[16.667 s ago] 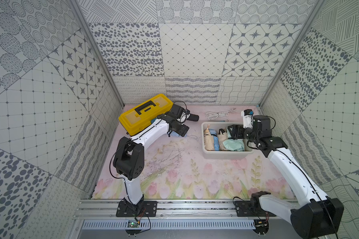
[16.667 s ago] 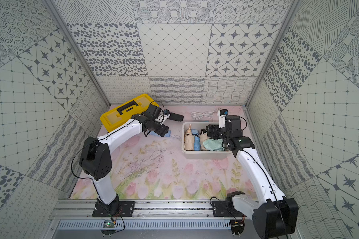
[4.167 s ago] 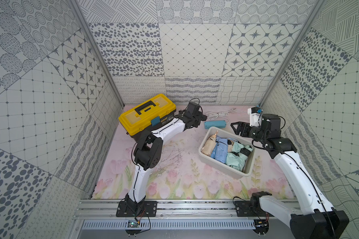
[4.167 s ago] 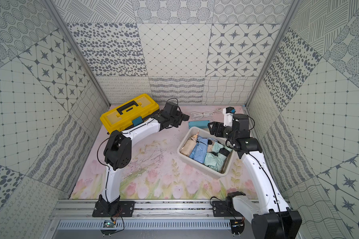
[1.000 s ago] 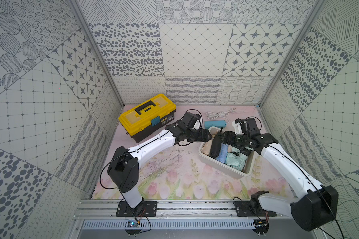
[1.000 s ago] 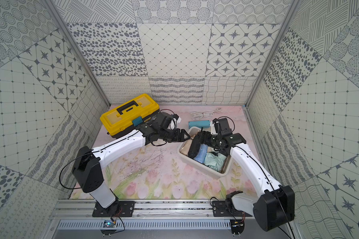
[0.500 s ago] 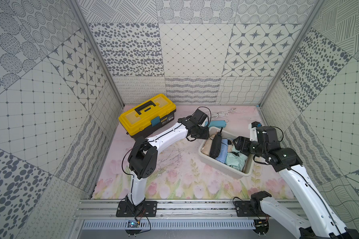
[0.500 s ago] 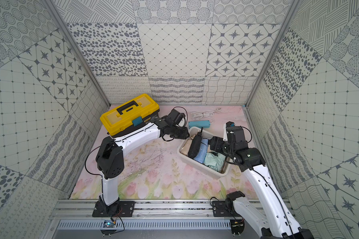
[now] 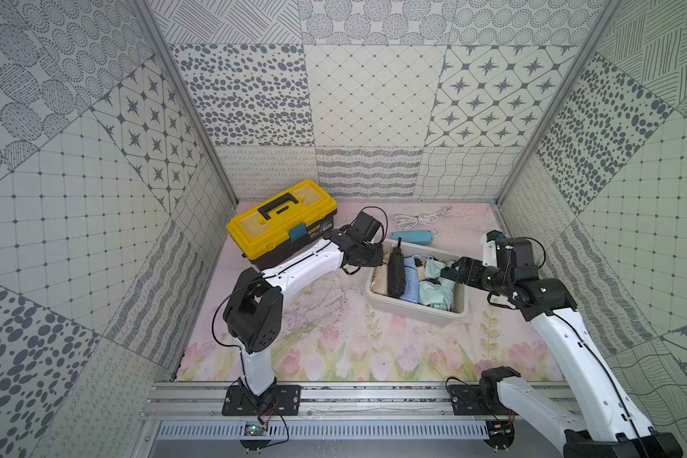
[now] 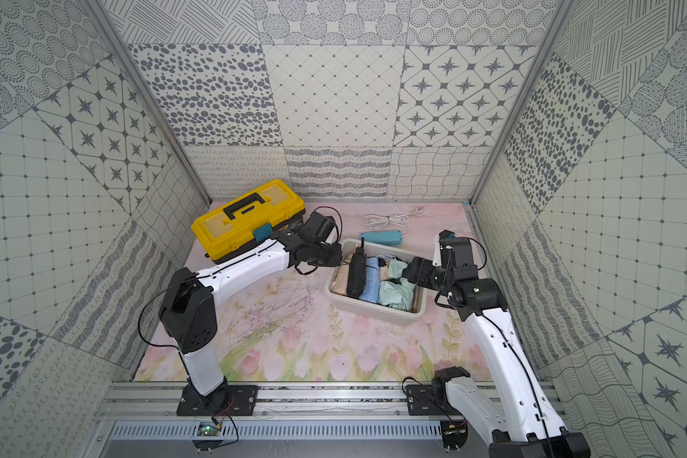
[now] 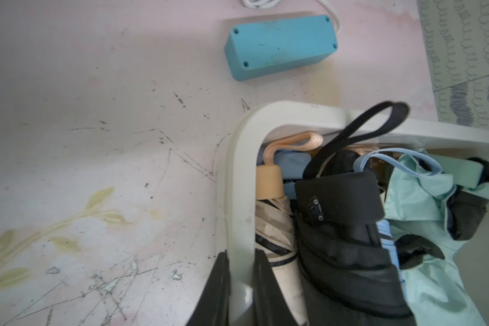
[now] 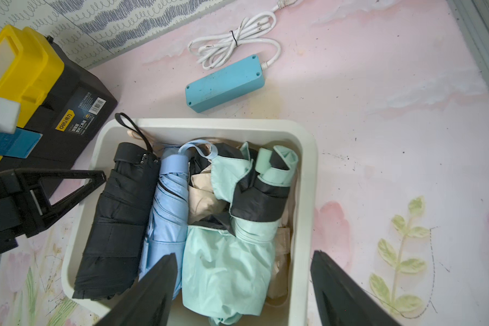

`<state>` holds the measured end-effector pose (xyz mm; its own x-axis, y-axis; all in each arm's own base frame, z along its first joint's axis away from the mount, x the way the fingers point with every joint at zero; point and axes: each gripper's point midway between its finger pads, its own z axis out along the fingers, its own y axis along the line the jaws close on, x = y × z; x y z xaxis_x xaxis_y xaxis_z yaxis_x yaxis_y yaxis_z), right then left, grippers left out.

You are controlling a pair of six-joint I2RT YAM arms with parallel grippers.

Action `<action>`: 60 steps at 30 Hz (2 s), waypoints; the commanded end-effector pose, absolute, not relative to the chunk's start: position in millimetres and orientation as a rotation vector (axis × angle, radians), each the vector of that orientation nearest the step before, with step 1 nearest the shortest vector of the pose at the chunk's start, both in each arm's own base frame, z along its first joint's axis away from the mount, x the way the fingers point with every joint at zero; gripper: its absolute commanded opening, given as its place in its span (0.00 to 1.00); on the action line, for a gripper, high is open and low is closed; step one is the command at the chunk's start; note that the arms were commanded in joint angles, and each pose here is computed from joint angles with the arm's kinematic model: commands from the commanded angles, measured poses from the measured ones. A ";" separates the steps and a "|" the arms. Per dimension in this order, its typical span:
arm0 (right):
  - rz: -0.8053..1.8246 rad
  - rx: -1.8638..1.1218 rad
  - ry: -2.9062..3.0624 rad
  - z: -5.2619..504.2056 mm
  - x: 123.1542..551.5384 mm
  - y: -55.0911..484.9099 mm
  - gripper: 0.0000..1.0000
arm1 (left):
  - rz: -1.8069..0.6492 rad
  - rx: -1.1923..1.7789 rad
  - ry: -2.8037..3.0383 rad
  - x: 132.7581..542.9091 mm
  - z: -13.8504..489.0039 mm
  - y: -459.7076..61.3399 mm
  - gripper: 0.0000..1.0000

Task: Put the umbrella into the storage box
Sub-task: Adjust the storage box at the center of the board, then reset both arms

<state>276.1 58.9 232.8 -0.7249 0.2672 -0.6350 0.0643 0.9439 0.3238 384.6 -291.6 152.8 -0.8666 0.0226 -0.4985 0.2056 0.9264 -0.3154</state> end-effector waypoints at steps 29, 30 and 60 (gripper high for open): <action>0.098 0.122 1.898 117.7 409.1 -11.6 0.88 | 0.106 -0.110 1.910 348.0 142.2 -11.7 0.99; 0.125 0.066 1.909 116.6 408.7 -3.2 0.87 | 0.112 -0.095 1.916 350.9 136.5 -11.7 0.99; 0.078 0.061 1.857 106.5 402.3 -0.4 0.99 | 0.069 -0.055 1.939 398.3 82.3 -7.6 0.99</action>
<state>392.0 -2.4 80.7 -0.3752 0.0834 -0.9232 0.0142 0.9963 0.0843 387.1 -4.1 64.9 -0.4244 -0.0141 -0.9054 -0.1028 0.9942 0.0327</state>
